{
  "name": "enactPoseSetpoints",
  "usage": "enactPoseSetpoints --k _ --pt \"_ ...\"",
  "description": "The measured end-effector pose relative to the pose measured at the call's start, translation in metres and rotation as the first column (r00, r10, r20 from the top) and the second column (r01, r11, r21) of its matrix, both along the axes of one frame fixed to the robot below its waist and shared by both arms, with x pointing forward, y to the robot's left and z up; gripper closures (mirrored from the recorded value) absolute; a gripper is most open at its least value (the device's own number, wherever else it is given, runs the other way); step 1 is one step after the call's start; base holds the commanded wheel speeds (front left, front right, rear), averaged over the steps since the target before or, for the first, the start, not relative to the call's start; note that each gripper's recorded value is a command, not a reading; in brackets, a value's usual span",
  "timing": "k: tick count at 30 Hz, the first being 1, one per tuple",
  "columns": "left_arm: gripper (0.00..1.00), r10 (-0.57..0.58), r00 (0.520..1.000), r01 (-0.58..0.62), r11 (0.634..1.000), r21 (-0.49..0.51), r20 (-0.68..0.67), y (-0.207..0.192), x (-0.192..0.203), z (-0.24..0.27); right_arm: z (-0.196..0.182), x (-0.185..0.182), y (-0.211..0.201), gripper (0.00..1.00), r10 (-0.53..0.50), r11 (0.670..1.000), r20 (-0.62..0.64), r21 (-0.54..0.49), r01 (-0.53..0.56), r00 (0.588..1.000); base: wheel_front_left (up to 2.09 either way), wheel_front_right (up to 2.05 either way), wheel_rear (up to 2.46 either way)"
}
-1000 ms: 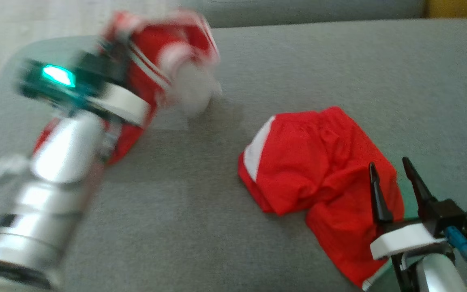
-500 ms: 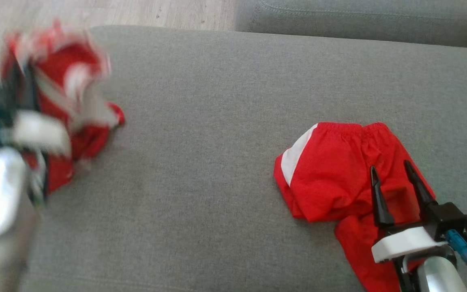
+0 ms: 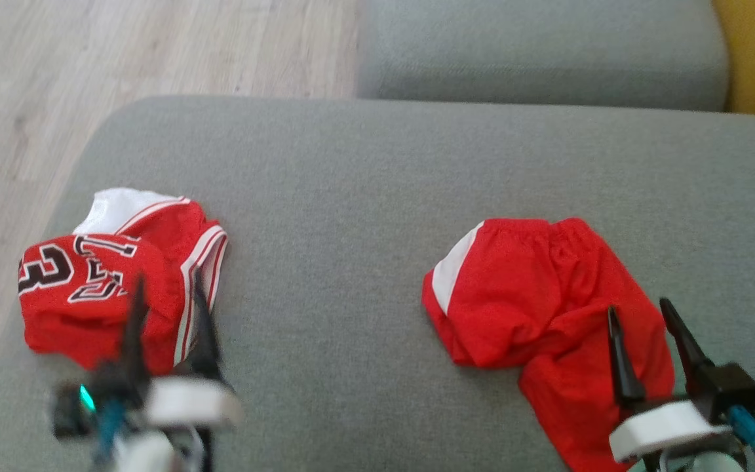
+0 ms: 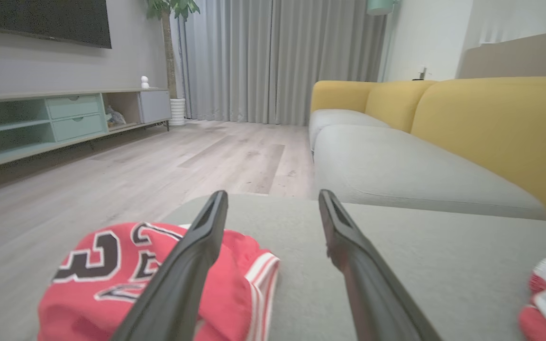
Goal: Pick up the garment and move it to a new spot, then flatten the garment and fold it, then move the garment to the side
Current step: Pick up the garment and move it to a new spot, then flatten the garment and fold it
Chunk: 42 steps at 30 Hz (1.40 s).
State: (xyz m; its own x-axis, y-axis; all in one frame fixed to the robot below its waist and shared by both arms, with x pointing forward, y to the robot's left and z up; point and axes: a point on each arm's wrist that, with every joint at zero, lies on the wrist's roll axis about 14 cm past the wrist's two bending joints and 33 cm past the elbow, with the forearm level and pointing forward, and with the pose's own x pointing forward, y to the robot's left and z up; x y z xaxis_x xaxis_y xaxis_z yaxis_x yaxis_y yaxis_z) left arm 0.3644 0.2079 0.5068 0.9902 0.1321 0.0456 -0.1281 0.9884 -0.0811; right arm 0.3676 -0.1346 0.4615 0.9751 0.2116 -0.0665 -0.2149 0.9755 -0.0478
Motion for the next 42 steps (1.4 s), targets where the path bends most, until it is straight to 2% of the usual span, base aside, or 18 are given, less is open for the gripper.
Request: enactPoseSetpoints --k 5,15,42 --pt "0.0 -0.101 0.995 0.1 0.994 -0.034 -0.024 -0.045 -0.04 -0.017 0.007 -0.016 -0.008 0.0 -0.025 1.0 0.021 0.012 0.025 0.999 0.0 0.0 0.0" --pt "0.0 -0.191 0.981 0.191 0.981 0.01 -0.047 -0.073 -0.065 -0.028 0.003 -0.056 -0.012 0.0 -0.045 0.998 0.01 0.048 0.045 0.999 0.0 0.0 0.0" --pt "0.0 -0.204 0.976 0.205 0.978 0.019 -0.071 -0.078 -0.064 -0.034 0.005 -0.061 -0.022 0.0 -0.085 0.994 0.012 0.076 0.084 0.996 0.0 0.0 0.0"
